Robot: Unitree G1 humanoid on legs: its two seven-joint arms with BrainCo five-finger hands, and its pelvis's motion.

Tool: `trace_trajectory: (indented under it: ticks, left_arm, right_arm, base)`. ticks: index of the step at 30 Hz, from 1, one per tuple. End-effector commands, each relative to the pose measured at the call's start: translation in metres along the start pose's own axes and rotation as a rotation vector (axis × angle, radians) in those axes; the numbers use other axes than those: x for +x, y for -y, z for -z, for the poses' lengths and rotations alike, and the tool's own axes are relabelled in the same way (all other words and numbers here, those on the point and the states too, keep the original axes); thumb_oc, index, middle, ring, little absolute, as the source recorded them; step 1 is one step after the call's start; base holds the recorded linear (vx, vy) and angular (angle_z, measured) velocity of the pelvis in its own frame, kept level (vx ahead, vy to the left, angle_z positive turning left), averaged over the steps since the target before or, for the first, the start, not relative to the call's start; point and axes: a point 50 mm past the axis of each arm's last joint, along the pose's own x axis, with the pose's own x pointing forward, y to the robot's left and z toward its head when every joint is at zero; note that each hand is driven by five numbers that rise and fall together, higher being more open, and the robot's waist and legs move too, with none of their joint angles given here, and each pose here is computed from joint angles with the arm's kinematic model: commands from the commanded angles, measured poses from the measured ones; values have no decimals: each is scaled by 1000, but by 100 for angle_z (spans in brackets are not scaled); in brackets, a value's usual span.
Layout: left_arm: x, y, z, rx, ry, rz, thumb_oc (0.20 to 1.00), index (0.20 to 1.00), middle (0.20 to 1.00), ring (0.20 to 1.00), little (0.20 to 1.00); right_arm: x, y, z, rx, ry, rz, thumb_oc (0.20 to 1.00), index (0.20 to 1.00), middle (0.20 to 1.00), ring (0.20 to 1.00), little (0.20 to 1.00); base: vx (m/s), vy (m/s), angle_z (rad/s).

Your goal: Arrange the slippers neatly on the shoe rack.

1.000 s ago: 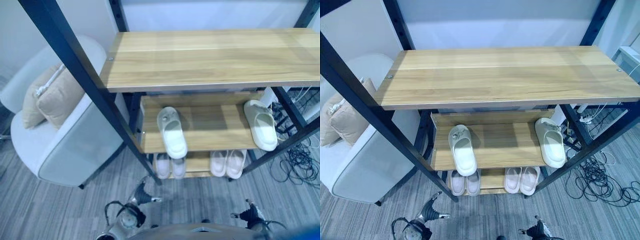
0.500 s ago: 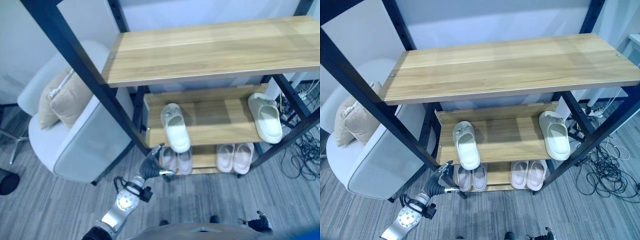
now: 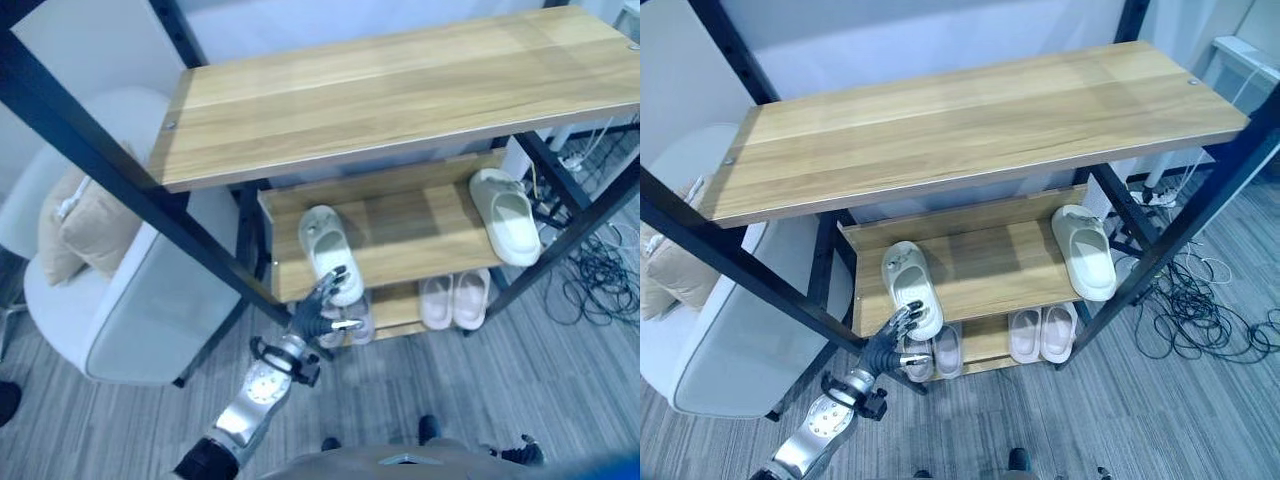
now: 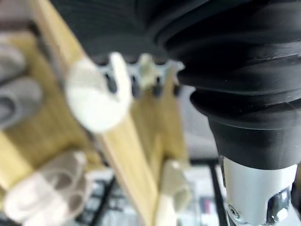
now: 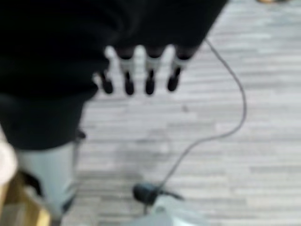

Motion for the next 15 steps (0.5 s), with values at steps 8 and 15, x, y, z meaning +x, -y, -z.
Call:
trace_trajectory:
  ticks: [8, 15]
  left_arm:
    - [43, -24, -64, 249, 290, -172, 1000, 1000, 1000, 1000, 1000]
    - [64, -45, -106, 638, 462, -332, 1000, 1000, 1000, 1000, 1000]
  right_arm:
    - [-4, -1, 23, -35, -89, 32, 1000, 1000, 1000, 1000, 1000]
    - [-6, -3, 24, -54, -77, 50, 1000, 1000, 1000, 1000, 1000]
  base:
    - [47, -54, -4]
    - [12, -17, -4]
